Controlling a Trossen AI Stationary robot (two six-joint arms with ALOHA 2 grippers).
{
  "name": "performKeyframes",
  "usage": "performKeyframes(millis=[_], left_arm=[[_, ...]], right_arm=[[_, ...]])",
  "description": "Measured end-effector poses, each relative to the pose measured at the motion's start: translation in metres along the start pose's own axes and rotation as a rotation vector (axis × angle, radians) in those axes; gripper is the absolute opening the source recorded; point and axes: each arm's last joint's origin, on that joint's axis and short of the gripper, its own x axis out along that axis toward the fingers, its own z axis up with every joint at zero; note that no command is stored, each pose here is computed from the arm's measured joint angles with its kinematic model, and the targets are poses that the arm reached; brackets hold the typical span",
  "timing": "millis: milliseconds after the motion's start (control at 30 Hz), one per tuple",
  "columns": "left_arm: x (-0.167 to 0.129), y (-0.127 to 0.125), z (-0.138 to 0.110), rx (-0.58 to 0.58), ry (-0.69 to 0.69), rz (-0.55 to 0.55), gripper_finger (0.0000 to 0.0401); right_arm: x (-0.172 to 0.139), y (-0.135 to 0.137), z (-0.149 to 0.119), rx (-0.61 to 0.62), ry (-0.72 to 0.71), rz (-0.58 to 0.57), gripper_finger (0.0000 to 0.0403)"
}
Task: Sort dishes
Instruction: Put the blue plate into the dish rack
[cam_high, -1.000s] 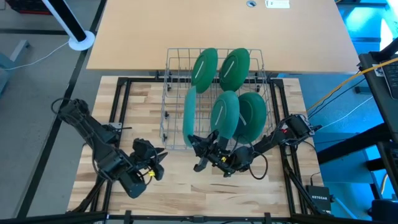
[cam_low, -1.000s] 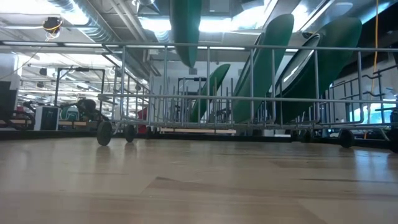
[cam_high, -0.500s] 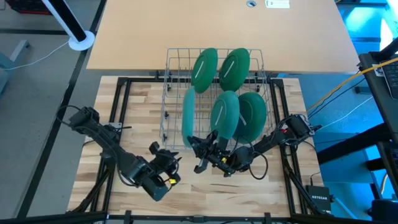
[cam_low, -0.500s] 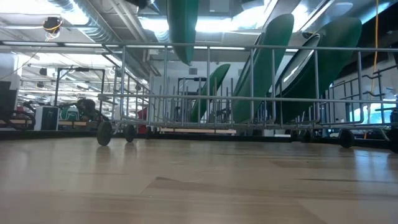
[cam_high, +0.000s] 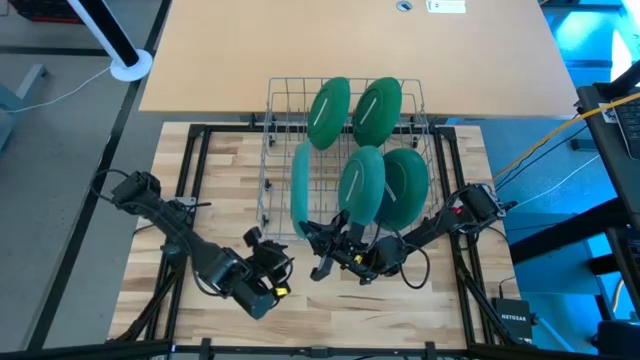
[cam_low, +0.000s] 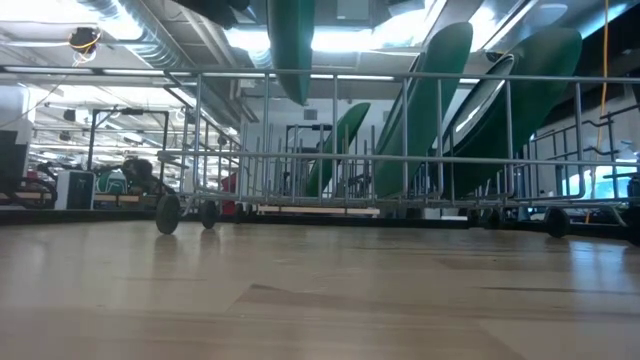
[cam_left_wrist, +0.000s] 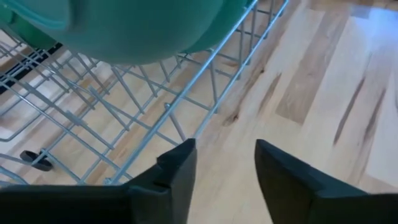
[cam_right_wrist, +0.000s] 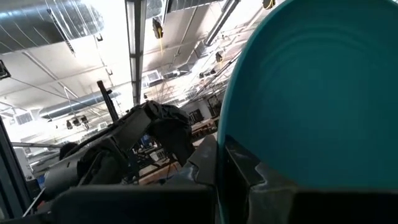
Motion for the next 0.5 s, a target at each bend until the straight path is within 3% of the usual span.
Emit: performKeyframes(millis=[200, 333, 500], left_arm=[[0.002, 0.001, 0.001, -0.005, 0.013, -0.002, 0.0195], [0.001, 0.001, 0.000, -0.003, 0.017, -0.004, 0.0198], [0.002, 0.002, 0.000, 0.010, 0.024, 0.007, 0.0198]], right_arm=[[0.007, -0.007, 0.000, 0.022, -0.012, -0.002, 0.0010], [0.016, -0.014, -0.002, 0.062, -0.005, 0.029, 0.0010], [0.017, -0.016, -0.004, 0.067, 0.006, -0.017, 0.0010]])
